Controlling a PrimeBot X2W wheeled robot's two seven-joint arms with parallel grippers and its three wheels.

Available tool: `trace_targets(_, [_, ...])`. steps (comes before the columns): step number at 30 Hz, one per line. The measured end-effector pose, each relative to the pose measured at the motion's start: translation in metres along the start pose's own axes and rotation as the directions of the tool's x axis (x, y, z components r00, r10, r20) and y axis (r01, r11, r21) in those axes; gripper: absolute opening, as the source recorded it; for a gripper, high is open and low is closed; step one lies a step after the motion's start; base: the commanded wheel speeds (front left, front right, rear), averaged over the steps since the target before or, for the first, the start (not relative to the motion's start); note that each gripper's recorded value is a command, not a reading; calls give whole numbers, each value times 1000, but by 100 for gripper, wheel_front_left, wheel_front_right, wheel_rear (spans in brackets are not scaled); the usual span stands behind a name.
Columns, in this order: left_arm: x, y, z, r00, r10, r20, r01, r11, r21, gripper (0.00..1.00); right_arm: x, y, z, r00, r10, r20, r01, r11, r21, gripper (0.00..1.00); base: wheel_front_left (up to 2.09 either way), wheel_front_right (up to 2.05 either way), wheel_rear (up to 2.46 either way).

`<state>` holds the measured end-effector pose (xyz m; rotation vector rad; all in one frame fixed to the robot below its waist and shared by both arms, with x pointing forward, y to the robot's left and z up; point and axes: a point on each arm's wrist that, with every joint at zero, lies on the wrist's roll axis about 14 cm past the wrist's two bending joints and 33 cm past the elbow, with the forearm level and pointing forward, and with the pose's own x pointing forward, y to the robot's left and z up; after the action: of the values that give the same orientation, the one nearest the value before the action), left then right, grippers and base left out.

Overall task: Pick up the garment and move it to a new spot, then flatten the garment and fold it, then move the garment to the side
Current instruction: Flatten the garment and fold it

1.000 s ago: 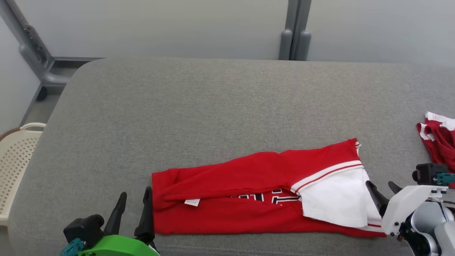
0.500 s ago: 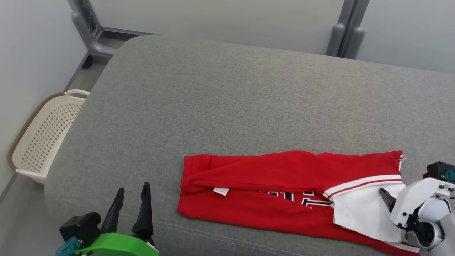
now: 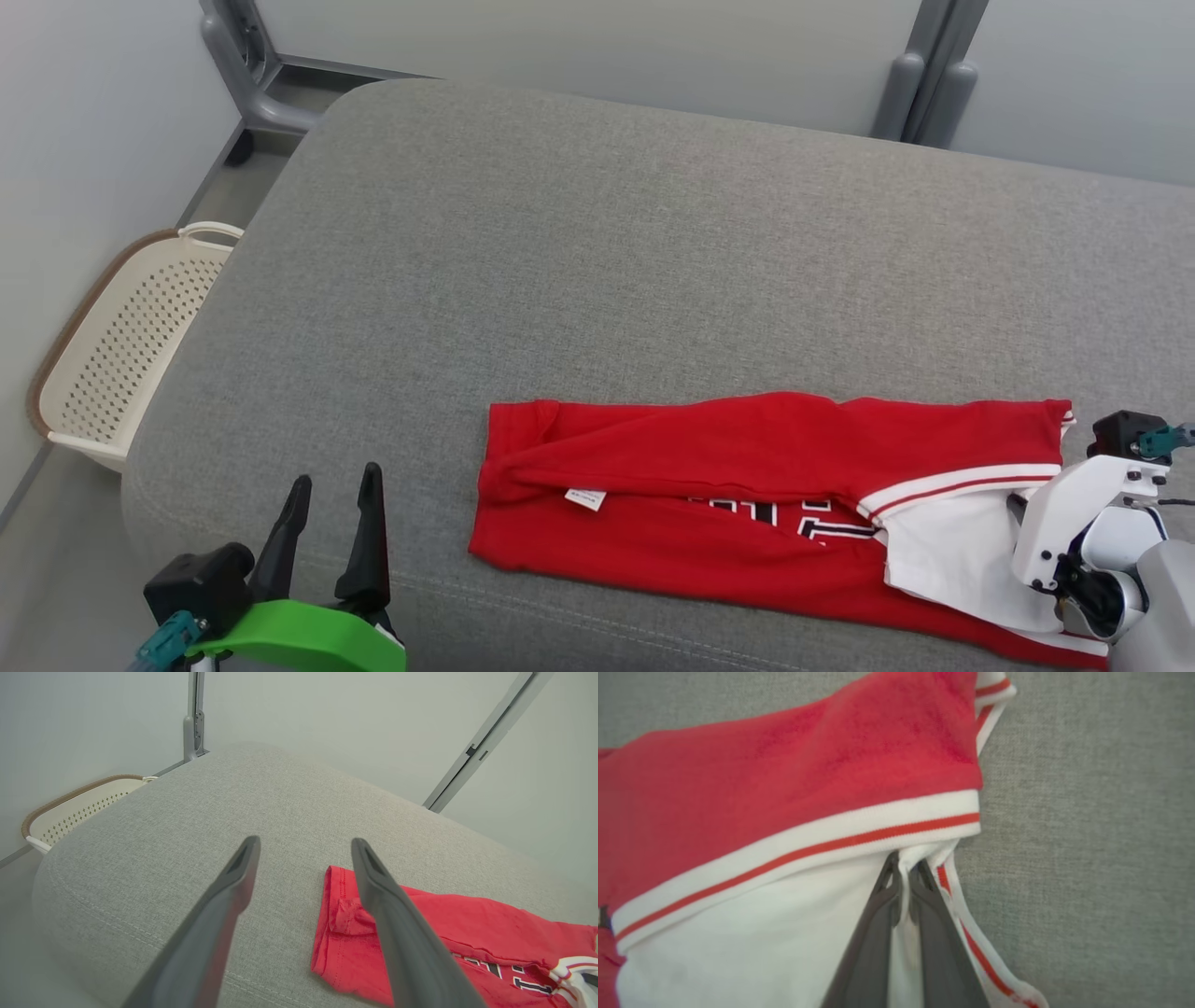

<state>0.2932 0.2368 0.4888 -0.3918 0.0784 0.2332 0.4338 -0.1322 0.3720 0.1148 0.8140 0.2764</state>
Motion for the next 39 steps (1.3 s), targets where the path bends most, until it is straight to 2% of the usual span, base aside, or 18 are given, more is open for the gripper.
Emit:
trace_targets(6, [7, -2, 3, 1000, -17, -1, 17, 999, 28, 100, -7, -12, 9, 999, -27, 43, 26, 999, 29, 0, 0, 0, 0])
trace_targets(18, [24, -35, -4, 993, -117, -27, 118, 992, 33, 100, -56, -93, 47, 966, -195, 168, 177, 978, 113, 0, 0, 0, 0])
trace_targets(23, [29, -49, -8, 987, -156, -40, 158, 987, 31, 100, -81, -110, 62, 948, -224, 226, 195, 970, 144, 0, 0, 0, 0])
trace_targets(26, [31, -56, -10, 984, -175, -45, 176, 984, 29, 100, -90, -99, 71, 946, -191, 261, 160, 978, 136, 0, 0, 0, 0])
trace_targets(32, [30, -69, -13, 976, -211, -49, 213, 977, 20, 100, -108, -52, 86, 944, -65, 325, 58, 998, 32, 0, 0, 0, 0])
trace_targets(39, [24, -77, -11, 970, -241, -38, 242, 970, 11, 100, -129, 12, 93, 929, 95, 359, -57, 992, -114, 0, 0, 0, 0])
